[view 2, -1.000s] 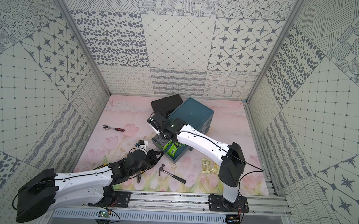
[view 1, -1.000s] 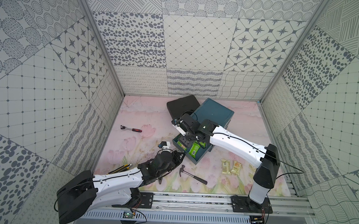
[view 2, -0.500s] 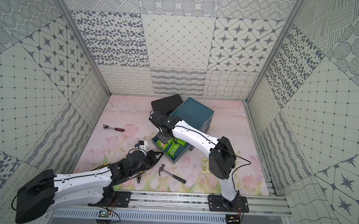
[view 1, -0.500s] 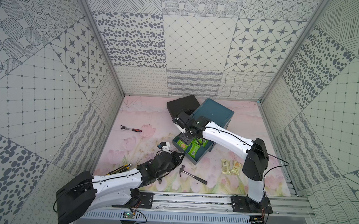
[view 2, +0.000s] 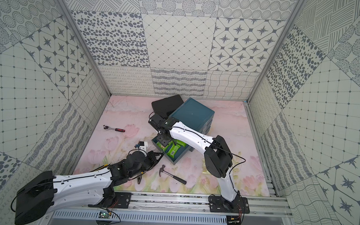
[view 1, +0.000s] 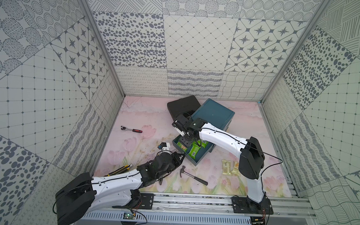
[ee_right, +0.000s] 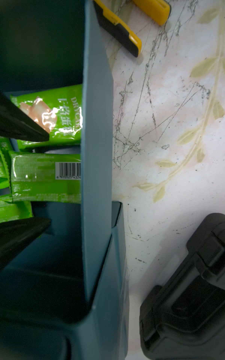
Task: Take the cookies out of the drawer
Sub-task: Pick up the cookie from the drawer.
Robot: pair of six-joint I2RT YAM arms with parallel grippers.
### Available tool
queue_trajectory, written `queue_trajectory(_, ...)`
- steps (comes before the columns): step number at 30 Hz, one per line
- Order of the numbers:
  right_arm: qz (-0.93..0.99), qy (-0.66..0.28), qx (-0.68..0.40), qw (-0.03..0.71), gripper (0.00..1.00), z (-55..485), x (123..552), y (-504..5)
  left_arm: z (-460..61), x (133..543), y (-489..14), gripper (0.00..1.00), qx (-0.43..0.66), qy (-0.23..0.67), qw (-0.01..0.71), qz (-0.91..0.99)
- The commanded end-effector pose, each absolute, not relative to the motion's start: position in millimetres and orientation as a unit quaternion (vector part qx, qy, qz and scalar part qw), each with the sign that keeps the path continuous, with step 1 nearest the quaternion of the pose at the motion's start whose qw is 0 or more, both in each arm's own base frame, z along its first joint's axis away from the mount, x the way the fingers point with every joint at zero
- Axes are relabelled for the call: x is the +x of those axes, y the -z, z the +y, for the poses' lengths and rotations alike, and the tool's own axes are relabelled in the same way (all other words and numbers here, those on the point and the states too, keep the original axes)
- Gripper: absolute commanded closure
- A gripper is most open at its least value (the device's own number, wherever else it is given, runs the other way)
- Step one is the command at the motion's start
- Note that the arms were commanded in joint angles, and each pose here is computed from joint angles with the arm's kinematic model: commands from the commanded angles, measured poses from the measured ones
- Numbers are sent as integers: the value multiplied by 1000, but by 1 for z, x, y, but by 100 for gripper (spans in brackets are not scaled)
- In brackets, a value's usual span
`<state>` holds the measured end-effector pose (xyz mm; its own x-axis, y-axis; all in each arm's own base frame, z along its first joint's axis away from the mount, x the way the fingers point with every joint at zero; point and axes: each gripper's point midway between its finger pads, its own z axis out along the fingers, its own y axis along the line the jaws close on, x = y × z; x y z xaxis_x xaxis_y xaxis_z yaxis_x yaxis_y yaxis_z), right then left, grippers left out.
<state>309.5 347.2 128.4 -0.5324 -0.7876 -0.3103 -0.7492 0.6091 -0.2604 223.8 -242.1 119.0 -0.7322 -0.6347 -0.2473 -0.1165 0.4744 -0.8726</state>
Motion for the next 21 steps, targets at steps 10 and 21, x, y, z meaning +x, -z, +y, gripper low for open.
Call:
queue_trajectory(10, 871, 61, -447, 196, 37, 352, 319, -116, -239, 226, -118, 100, -229, 447, 296, 813)
queue_trajectory(21, 870, 76, -451, 183, 48, 348, 321, -102, -239, 226, -118, 100, -228, 445, 296, 814)
